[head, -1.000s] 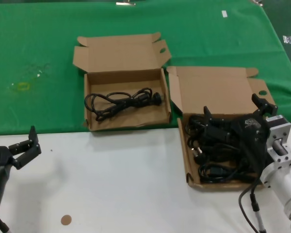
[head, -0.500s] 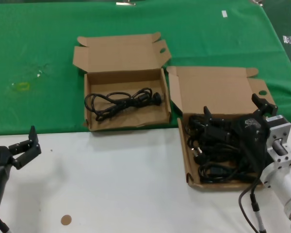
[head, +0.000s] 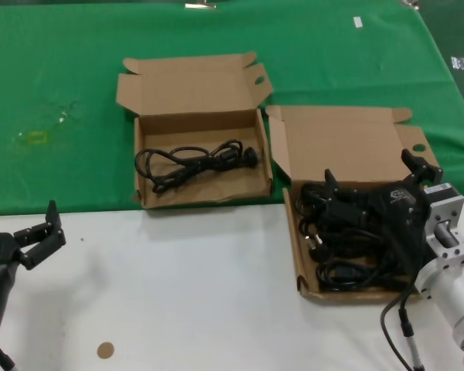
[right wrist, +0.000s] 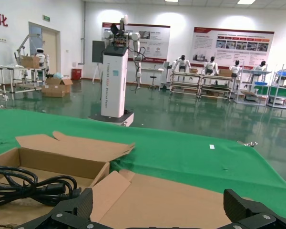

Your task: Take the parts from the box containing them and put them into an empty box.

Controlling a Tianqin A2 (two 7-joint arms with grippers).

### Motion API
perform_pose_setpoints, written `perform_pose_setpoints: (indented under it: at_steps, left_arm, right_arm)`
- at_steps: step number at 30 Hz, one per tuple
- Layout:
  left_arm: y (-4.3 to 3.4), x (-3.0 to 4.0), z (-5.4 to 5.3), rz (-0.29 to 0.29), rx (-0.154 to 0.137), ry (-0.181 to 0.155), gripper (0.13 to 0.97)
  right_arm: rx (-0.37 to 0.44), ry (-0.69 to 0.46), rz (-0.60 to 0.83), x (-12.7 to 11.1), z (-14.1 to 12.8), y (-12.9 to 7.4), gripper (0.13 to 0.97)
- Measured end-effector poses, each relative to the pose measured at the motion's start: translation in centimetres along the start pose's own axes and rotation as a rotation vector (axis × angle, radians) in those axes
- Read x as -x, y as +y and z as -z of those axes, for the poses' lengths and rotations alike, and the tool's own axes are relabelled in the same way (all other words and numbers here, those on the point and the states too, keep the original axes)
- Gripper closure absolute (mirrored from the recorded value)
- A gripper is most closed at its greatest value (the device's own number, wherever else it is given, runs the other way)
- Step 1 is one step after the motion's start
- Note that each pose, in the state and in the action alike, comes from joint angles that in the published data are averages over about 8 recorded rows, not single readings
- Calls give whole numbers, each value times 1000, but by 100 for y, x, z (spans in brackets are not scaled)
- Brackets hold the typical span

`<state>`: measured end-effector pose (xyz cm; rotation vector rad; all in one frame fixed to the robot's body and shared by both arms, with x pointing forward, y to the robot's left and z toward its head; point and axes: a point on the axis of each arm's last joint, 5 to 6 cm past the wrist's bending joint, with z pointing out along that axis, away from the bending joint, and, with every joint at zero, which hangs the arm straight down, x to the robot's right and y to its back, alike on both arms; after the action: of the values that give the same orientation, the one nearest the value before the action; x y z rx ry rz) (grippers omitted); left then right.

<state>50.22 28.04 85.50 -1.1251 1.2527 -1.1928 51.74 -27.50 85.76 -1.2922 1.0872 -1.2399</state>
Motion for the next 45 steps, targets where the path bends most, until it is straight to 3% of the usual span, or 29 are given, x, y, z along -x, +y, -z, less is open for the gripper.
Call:
perform_pose_setpoints:
  at_steps: [45]
  left_arm:
    - [0, 0, 0, 0, 0, 0, 132]
  right_arm:
    - [0, 0, 0, 0, 0, 0, 130]
